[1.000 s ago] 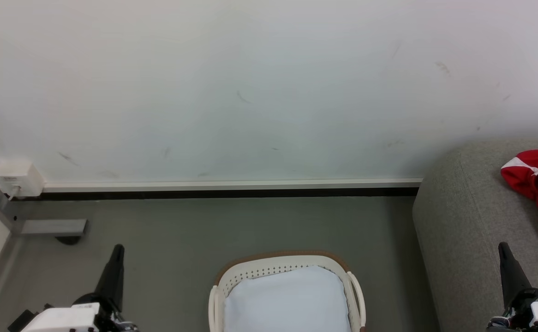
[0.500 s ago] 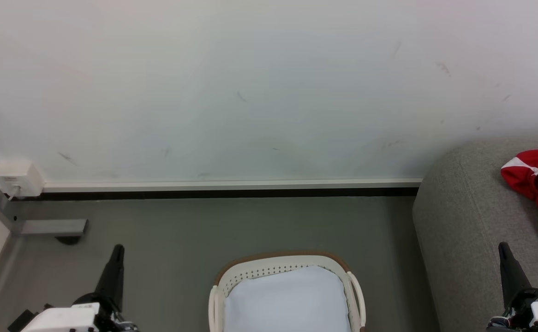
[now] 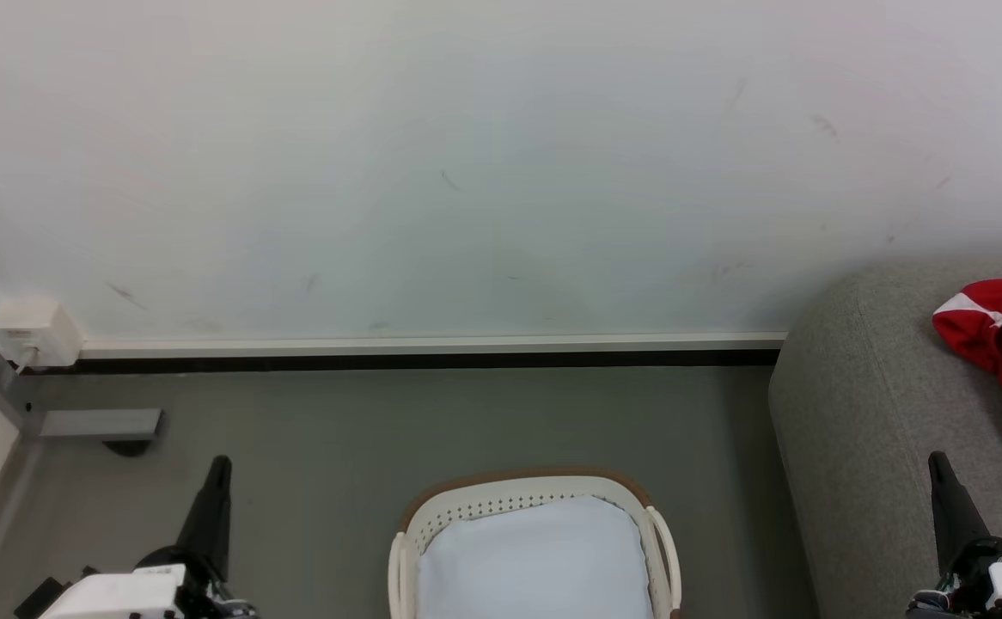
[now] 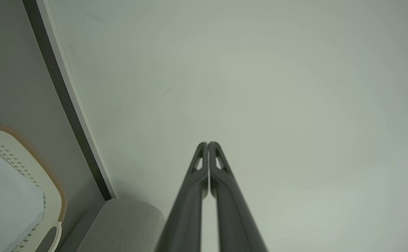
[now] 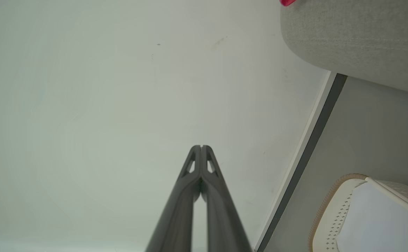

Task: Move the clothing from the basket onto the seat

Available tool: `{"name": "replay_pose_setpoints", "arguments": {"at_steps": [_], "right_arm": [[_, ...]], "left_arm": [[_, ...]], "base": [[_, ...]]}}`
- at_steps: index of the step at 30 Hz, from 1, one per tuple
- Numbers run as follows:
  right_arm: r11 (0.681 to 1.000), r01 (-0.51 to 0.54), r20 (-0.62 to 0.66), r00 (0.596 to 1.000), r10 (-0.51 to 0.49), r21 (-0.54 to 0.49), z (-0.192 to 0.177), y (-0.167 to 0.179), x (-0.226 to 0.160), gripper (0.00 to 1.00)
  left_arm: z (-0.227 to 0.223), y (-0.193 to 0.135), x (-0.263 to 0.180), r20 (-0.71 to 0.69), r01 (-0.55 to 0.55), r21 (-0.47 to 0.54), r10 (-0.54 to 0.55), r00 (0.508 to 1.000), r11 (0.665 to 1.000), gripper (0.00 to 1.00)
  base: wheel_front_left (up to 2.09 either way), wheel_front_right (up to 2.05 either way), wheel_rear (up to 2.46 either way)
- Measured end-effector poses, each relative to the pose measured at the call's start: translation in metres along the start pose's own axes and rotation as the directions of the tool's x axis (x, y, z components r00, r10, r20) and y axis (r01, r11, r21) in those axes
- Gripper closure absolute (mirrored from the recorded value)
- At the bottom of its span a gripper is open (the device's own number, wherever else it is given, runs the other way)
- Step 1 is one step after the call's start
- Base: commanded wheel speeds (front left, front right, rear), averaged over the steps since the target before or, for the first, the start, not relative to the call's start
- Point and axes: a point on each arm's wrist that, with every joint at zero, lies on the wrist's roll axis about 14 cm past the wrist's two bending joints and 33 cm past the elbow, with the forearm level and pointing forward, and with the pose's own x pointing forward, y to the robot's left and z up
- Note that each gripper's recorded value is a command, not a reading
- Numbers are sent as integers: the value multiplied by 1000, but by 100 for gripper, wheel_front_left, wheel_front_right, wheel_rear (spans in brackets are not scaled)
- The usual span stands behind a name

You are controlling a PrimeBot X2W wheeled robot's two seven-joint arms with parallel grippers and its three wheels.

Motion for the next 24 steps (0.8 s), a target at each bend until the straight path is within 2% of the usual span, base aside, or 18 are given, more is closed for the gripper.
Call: {"name": "replay_pose_setpoints", "arguments": {"at_steps": [24], "right_arm": [[1000, 0, 0, 1000, 0, 0, 0, 0, 0, 100]], "left_arm": [[0, 0, 0, 0, 0, 0, 0, 1000, 1000, 100]], "base": [[0, 0, 0]]}}
